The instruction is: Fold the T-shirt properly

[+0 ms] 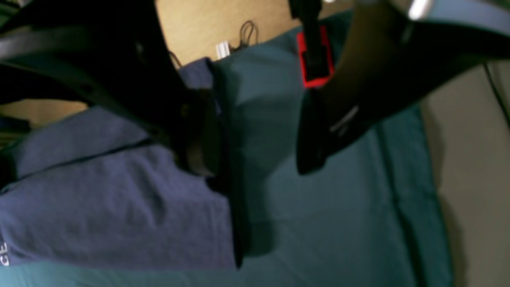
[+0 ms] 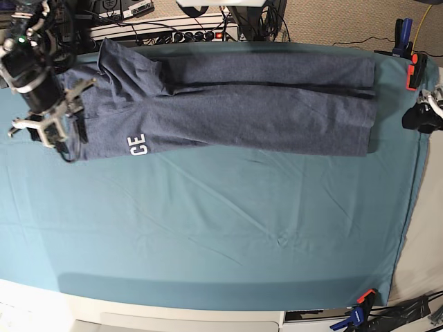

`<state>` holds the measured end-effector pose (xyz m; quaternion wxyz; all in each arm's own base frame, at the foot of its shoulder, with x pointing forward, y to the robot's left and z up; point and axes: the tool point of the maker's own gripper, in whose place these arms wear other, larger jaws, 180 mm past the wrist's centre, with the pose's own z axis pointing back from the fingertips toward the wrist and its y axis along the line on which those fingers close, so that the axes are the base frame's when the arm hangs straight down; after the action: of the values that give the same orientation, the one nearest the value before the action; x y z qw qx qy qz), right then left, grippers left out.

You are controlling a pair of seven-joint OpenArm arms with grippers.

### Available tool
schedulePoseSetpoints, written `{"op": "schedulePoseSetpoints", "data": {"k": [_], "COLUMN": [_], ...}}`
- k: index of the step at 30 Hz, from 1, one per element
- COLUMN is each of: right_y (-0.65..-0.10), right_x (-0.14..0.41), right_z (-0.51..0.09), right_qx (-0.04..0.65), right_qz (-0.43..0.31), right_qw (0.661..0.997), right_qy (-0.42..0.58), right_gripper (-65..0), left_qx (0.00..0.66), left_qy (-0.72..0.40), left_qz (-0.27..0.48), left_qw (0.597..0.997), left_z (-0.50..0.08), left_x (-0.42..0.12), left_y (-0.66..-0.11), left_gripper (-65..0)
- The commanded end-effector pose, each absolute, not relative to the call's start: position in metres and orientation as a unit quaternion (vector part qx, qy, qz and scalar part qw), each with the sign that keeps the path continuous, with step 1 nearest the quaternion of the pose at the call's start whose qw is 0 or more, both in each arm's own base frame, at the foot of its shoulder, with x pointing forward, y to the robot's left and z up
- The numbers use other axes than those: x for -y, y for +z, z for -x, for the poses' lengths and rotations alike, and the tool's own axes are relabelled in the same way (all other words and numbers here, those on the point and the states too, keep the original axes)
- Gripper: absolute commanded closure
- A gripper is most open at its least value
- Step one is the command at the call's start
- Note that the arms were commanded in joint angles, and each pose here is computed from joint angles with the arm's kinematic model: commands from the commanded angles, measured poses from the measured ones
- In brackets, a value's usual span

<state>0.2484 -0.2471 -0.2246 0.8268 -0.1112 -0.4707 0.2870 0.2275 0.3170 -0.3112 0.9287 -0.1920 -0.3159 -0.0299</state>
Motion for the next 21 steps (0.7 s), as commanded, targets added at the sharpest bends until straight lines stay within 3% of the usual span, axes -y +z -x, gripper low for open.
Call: {"op": "schedulePoseSetpoints", "data": {"k": [1, 9, 21], "right_y": [-0.211, -0.205, -0.205], "right_x": [0.241, 0.229, 0.229], "right_z": [-0.256, -0.265, -0.266], "right_qx": [0.493, 0.511, 0.512], "right_qz": [0.114, 0.106, 0.106], "right_qw": [0.809, 0.795, 0.794], "right_qy": [0.299, 0.309, 0.309], "right_gripper": [-24.9, -24.8, -24.8], "left_qx": [0.334, 0.323, 0.352], "left_qy": [-0.034, 0.034, 0.106], "left_qz": [0.187, 0.190, 0.261], "left_qw": [0.923, 0.927, 0.892], "left_z": [-0.235, -0.224, -0.227], "left_x": [-0.321, -0.329, -0.278], "left_y": [-0.300, -0.330, -0.361], "left_gripper": [-30.9, -29.3, -29.3]}}
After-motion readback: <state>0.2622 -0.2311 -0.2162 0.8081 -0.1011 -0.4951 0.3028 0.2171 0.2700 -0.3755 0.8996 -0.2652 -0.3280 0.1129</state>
